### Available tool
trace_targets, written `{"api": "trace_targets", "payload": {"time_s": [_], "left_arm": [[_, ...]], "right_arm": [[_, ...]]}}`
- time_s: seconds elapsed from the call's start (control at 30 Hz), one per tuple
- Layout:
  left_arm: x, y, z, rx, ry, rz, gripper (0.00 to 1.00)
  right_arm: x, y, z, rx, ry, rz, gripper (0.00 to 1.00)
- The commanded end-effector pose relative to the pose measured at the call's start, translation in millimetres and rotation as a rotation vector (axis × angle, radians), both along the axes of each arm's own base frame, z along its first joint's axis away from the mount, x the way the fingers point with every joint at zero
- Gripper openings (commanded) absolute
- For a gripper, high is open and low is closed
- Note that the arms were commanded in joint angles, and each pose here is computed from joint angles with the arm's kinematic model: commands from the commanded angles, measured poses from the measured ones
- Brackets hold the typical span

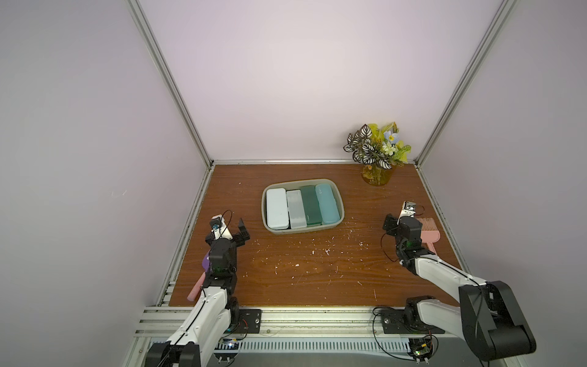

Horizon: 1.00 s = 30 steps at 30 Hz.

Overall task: Put the pencil case into the storage box
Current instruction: Reset both arms

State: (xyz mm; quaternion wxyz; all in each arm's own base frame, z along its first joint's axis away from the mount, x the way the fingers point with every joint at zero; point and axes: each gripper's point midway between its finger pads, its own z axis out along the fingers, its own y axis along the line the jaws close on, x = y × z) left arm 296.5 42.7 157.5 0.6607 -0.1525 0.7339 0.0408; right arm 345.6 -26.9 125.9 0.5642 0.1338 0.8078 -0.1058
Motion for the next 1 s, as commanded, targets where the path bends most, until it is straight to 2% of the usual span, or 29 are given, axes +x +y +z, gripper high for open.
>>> {"api": "trace_targets", "payload": {"time_s": [0.0, 0.1, 0.23, 0.3, 0.4, 0.5, 0.57, 0.67, 0.77, 0.93, 0.97], "left_arm": [[-2, 13, 28, 0.038, -0.123, 0.067, 0.98], [-1, 14, 23, 0.042, -0.127, 0.077, 0.98], [5, 14, 13, 0.042, -0.109, 0.073, 0.98], [7, 15, 9, 0.041, -0.102, 0.079, 0.98], [8, 18, 4, 0.051, -0.099, 0.096, 0.98], [5, 20, 1, 0.063, -0.109, 0.108, 0.98], [5, 20, -1, 0.073, -0.113, 0.107, 0.98], [12, 13, 1, 0.096, -0.134, 0.068, 0.98], [22, 10, -4, 0.115, -0.134, 0.045, 0.98], [21, 7, -7, 0.116, -0.183, 0.004, 0.98], [24, 6, -11, 0.112, -0.156, -0.006, 0.98]], "right_arm": [[2, -19, 39, -0.028, -0.224, -0.082, 0.90], [-3, -25, 35, -0.020, -0.267, -0.107, 0.94], [6, -23, 19, -0.044, -0.247, -0.088, 0.96], [10, -18, 15, -0.053, -0.265, -0.056, 0.96], [25, -3, 5, -0.063, -0.186, 0.037, 0.95], [23, 10, 2, -0.071, -0.209, 0.123, 0.96], [14, 8, 8, -0.080, -0.290, 0.120, 0.99], [20, 13, 1, -0.075, -0.219, 0.148, 0.99], [19, 14, 5, -0.078, -0.261, 0.152, 0.99], [19, 11, 3, -0.076, -0.247, 0.134, 0.99], [20, 11, 3, -0.075, -0.247, 0.133, 0.99]]}}
